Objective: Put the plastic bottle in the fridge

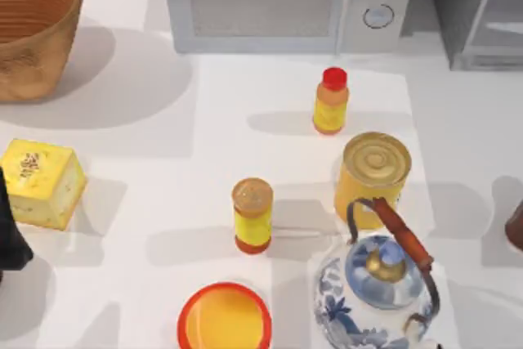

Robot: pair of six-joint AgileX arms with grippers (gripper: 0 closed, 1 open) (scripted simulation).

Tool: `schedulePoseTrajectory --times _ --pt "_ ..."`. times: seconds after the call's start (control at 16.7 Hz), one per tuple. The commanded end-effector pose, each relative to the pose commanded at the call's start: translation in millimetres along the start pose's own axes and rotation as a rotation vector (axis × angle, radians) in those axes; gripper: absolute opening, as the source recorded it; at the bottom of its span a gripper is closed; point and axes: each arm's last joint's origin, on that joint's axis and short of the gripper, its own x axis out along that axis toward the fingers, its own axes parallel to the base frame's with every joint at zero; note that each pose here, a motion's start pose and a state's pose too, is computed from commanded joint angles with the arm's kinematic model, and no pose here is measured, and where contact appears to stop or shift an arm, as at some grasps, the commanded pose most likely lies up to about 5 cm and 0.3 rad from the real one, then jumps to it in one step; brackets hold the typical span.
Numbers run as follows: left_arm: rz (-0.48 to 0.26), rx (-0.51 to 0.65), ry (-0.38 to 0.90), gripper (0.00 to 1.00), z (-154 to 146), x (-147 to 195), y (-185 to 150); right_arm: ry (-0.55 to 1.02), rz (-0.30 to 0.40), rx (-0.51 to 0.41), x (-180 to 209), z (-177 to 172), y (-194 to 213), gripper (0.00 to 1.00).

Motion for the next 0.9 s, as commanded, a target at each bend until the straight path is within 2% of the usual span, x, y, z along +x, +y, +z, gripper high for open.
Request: schedulePoseTrajectory --times 0.24,0.42,0.66,0.9 --pt "0.0 0.0 0.0 1.0 0.0 0.0 0.0 0.013 0.013 -0.014 1.6 0.3 -0.6 1.0" --pt "0.0 0.0 0.0 1.0 0.0 0.0 0.0 0.062 0.065 -0.062 8.1 1.0 -3.2 1.0" --pt "0.0 0.0 0.0 1.0 0.0 0.0 0.0 0.158 0.188 -0.14 24.1 -0.6 -11.8 1.0" --pt "0.0 0.0 0.0 1.0 0.0 0.0 0.0 0.242 0.357 -0.183 44.6 -10.2 -28.8 1.0"
